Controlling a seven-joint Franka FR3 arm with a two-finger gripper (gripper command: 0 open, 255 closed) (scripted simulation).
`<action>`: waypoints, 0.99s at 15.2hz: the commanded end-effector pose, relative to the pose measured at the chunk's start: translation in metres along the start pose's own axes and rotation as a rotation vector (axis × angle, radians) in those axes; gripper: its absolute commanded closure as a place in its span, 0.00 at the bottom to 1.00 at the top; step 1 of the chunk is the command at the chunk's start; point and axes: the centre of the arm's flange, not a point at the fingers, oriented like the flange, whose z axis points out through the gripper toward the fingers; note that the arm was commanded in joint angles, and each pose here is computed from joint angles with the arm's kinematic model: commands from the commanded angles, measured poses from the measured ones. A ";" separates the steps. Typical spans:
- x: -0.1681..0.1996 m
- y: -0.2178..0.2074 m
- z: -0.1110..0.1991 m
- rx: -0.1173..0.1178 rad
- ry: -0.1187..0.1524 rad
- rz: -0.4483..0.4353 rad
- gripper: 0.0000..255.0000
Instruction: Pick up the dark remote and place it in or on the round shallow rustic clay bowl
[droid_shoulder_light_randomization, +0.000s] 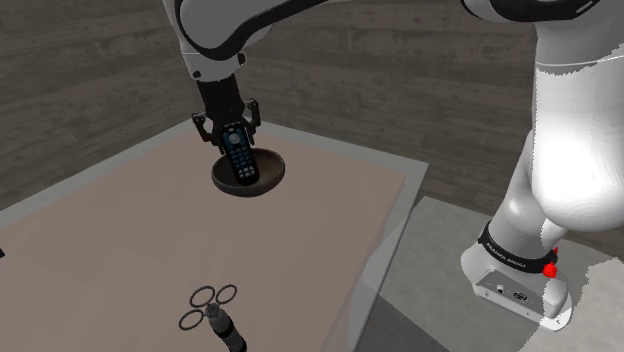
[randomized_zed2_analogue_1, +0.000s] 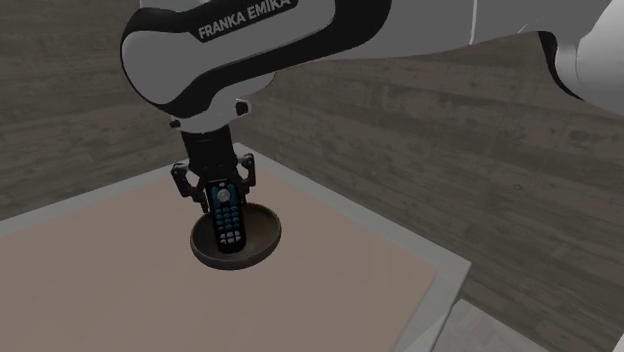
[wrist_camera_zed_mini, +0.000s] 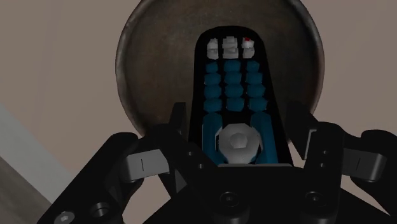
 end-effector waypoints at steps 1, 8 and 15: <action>0.001 0.000 0.010 0.001 0.001 0.000 1.00; 0.001 0.000 0.033 0.001 0.001 0.000 1.00; 0.001 0.000 0.033 0.001 0.001 0.000 0.00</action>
